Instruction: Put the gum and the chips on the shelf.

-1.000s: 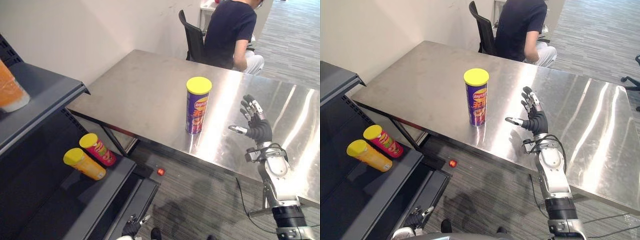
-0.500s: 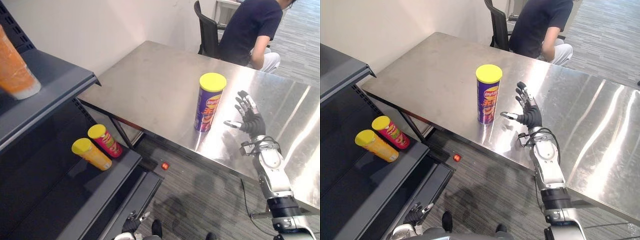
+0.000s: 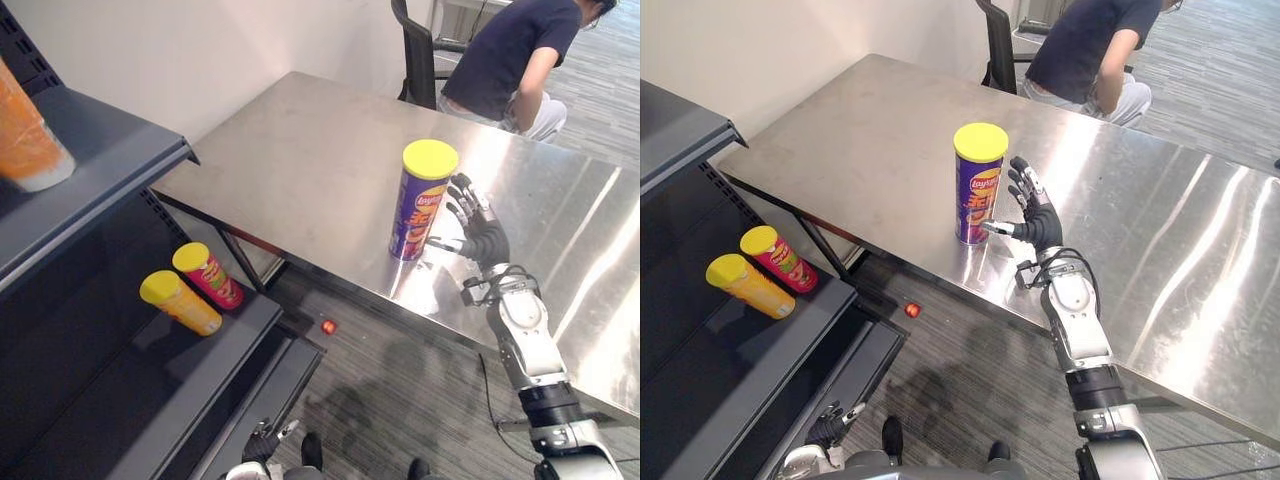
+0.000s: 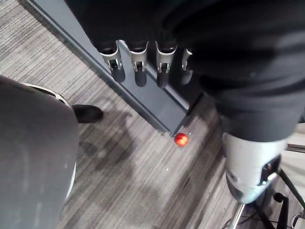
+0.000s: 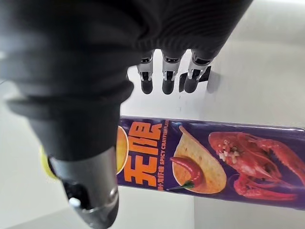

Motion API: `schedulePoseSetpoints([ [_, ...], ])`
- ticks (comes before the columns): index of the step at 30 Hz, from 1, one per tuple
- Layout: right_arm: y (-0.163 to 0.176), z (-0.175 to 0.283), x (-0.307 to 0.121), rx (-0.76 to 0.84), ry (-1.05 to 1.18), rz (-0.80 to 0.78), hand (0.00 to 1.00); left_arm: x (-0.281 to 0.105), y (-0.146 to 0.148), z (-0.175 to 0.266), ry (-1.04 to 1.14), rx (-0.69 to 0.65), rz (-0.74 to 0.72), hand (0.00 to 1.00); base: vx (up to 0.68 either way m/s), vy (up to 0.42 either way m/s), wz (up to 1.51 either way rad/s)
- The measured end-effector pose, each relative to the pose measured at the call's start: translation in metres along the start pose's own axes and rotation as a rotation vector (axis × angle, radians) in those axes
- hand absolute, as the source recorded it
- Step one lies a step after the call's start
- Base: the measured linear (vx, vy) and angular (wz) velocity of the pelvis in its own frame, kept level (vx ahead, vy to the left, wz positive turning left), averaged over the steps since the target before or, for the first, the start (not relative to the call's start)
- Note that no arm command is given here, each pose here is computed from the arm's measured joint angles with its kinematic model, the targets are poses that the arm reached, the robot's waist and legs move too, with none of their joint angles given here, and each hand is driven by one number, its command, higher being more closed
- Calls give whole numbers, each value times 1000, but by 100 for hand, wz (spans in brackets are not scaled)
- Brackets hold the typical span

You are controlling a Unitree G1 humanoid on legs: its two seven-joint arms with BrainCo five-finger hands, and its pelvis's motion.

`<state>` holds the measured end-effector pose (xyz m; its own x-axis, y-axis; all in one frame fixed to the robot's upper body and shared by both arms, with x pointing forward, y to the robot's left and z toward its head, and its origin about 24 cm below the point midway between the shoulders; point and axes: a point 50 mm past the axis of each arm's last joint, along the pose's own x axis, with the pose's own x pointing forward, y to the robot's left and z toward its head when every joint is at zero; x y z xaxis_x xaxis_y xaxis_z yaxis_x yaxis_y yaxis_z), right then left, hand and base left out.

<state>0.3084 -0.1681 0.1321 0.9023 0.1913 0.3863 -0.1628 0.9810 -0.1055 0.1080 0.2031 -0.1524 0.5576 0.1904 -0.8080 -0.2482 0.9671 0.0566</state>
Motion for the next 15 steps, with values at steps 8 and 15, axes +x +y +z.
schedulePoseSetpoints([
  [8,1,-3,11,0,24,4,0,1,0,3,-11,-19,4,0,2,-9,8],
  [15,0,-4,19,-3,40,-32,100,2,0,9,-29,-34,9,0,-8,-6,12],
])
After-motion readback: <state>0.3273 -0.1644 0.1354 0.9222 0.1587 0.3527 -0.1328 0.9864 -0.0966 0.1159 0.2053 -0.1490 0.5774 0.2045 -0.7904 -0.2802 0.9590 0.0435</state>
